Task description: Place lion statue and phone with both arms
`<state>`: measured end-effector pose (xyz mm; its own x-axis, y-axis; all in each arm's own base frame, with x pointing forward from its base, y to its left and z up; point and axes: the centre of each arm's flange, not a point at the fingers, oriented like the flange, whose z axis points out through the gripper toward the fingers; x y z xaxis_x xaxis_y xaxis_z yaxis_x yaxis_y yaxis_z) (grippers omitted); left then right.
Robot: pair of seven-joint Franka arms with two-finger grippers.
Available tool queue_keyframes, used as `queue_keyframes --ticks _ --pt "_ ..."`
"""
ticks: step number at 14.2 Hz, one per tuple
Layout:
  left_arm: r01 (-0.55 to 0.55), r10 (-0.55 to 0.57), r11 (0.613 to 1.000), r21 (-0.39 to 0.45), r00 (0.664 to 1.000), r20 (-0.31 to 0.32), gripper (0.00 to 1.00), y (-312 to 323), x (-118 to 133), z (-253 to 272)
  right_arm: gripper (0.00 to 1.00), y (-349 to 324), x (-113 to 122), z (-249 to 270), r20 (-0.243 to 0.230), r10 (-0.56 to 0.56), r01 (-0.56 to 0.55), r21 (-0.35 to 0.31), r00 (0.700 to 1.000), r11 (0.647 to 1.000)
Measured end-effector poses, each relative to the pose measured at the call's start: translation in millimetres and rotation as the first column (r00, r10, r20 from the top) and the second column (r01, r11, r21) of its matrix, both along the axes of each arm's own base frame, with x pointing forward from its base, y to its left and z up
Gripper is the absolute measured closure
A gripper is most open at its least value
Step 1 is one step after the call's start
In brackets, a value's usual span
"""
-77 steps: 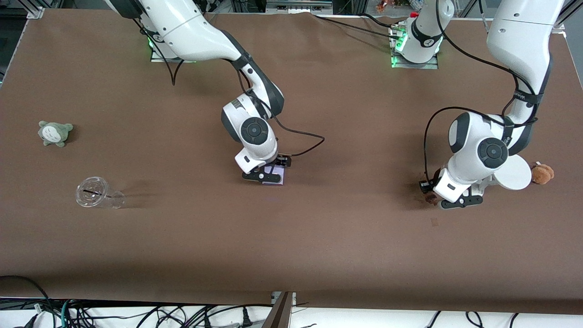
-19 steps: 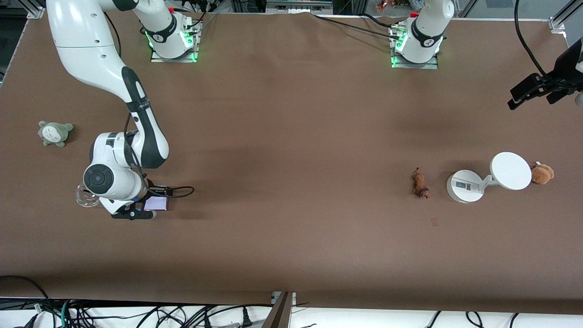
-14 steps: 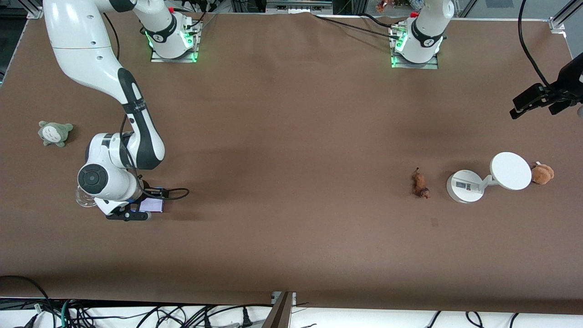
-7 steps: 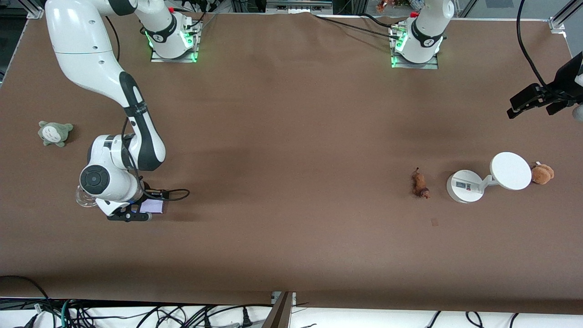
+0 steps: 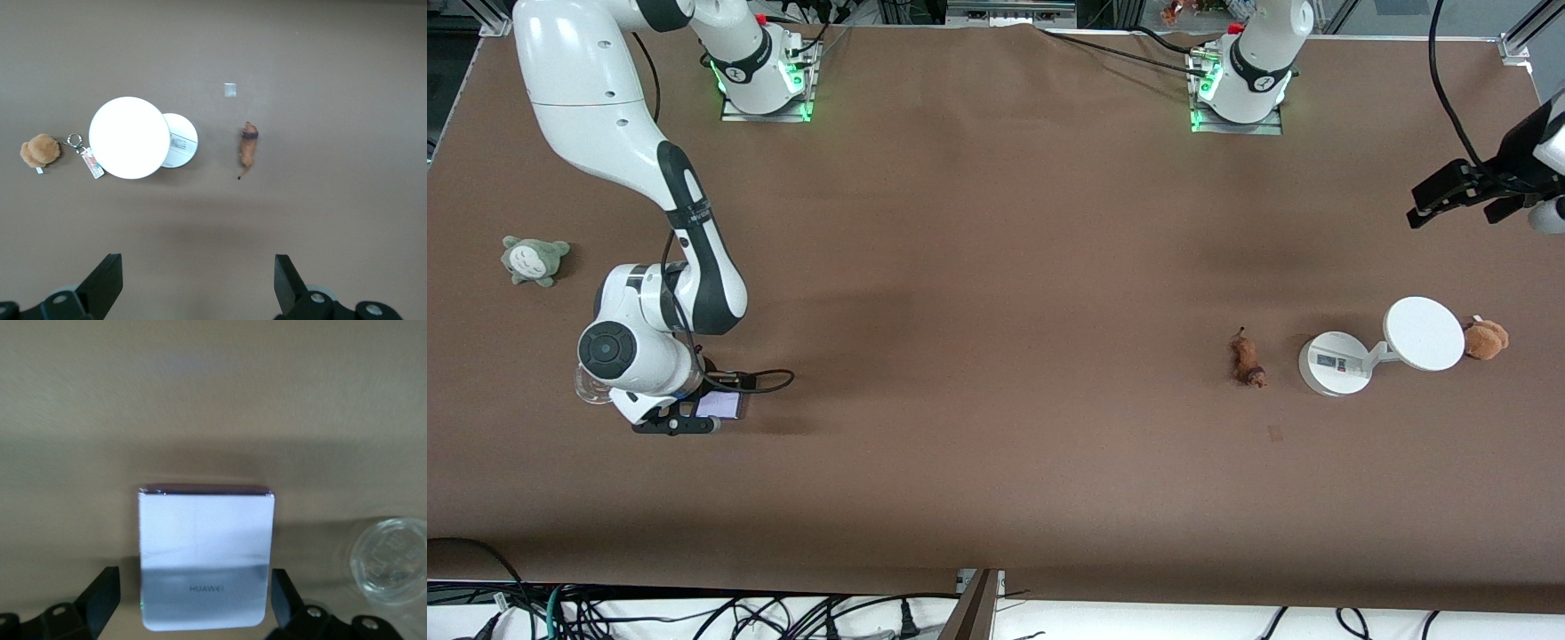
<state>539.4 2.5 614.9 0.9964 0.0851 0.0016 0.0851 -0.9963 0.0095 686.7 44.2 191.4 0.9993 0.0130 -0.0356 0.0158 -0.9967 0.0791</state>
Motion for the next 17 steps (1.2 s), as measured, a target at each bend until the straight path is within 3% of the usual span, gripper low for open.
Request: queue_keyframes --ticks 2,7,10,13,17 --pt "0.027 -0.027 1.0 -0.004 1.0 -0.011 0.0 -13.7 -1.8 0.7 0.0 6.0 5.8 20.3 0.007 0.009 -0.009 0.006 1.0 1.0" --pt "0.016 -0.016 1.0 -0.007 1.0 -0.004 0.0 1.8 -1.0 1.3 0.0 16.8 12.5 140.7 -0.059 0.065 -0.064 0.03 0.996 0.998" --pt "0.017 -0.017 1.0 -0.007 1.0 -0.005 0.0 2.9 -0.5 0.5 0.0 10.9 -11.3 225.2 -0.123 0.08 -0.074 0.053 0.989 0.996" --pt "0.017 -0.017 1.0 -0.007 1.0 -0.005 0.0 3.2 0.4 -0.5 0.0 3.9 -36.8 275.4 -0.176 0.073 -0.062 0.065 0.982 0.996" --pt "-0.005 0.005 1.0 -0.007 1.0 0.02 0.0 16.4 7.1 -3.5 0.0 -25.0 -64.4 335.7 -0.168 0.042 -0.037 0.038 0.985 0.999"
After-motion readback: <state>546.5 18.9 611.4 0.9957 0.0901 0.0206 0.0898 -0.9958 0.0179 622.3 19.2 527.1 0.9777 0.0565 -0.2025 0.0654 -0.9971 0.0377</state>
